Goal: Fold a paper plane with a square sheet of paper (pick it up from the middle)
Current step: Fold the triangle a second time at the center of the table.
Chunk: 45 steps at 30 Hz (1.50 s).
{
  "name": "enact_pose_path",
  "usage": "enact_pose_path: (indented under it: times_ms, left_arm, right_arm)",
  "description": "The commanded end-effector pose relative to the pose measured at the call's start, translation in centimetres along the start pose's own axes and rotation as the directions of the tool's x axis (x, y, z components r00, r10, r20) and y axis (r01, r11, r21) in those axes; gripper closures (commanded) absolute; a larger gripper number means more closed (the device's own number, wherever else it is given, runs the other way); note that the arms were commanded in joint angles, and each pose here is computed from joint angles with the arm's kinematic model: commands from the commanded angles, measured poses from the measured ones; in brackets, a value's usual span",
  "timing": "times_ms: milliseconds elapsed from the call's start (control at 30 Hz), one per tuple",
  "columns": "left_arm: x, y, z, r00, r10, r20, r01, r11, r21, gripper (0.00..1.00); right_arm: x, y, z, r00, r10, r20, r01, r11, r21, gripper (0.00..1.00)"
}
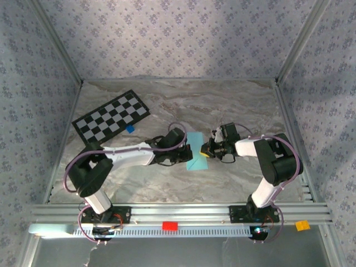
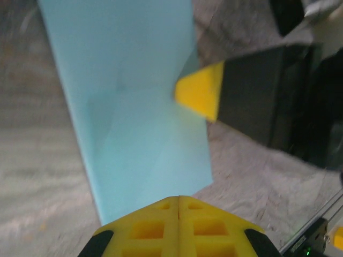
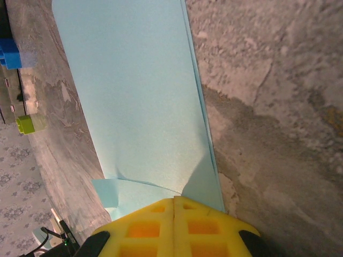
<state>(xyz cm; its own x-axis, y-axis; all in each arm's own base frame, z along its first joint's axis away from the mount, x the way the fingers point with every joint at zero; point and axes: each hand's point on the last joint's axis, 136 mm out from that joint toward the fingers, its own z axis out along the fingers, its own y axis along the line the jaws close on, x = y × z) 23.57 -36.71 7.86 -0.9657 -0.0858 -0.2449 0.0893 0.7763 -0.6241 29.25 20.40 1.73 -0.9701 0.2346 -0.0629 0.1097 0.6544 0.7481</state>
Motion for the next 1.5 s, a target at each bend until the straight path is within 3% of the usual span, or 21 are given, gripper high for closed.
enact_pose_path:
  times_ms: [0, 167, 300, 533, 733, 900, 1300, 1467]
  left_arm:
    - [-0.2, 0.0, 1.6, 0.998, 0.027, -0.049, -0.027, 1.000, -0.005, 0.96]
    - [1.0, 1.2, 3.4, 0.994, -0.020, -0.112, 0.022, 1.000, 0.012, 0.98]
    - [2.2, 3.6, 4.3, 0.988, -0.068, -0.138, 0.061, 0.997, -0.055, 1.00]
    - [4.0, 6.6, 4.6, 0.981, -0.136, -0.136, 0.121, 0.987, -0.109, 1.00]
    - [4.2, 7.3, 4.5, 0.982, -0.142, -0.128, 0.125, 0.983, -0.137, 1.00]
    - [4.2, 7.3, 4.4, 0.982, -0.145, -0.121, 0.127, 0.981, -0.144, 1.00]
    - [4.7, 7.7, 4.3, 0.981, -0.153, -0.122, 0.134, 0.979, -0.156, 1.00]
    - [4.2, 5.3, 3.6, 0.988, -0.122, -0.099, 0.113, 0.989, -0.096, 0.99]
  right_arm:
    - [1.9, -4.2, 0.2, 0.996, 0.086, -0.031, -0.081, 0.986, 0.149, 1.00]
    - [1.6, -3.6, 0.0, 0.997, 0.073, -0.034, -0.067, 0.987, 0.143, 0.99]
    - [1.1, -2.5, 0.0, 0.999, 0.038, -0.027, -0.034, 0.992, 0.123, 0.98]
    - [0.4, 0.4, -0.9, 0.997, -0.077, 0.007, 0.077, 0.994, 0.078, 0.97]
    - [2.2, 3.4, 0.0, 0.987, -0.154, -0.043, 0.153, 0.988, -0.022, 0.97]
    - [3.6, 0.5, 1.4, 0.994, -0.073, -0.077, 0.078, 0.995, 0.069, 0.98]
    - [-3.4, -1.4, -1.2, 0.998, 0.031, 0.057, -0.036, 0.996, 0.085, 0.97]
    - [-4.4, -0.2, -2.9, 0.995, 0.031, 0.094, -0.034, 0.999, 0.026, 0.96]
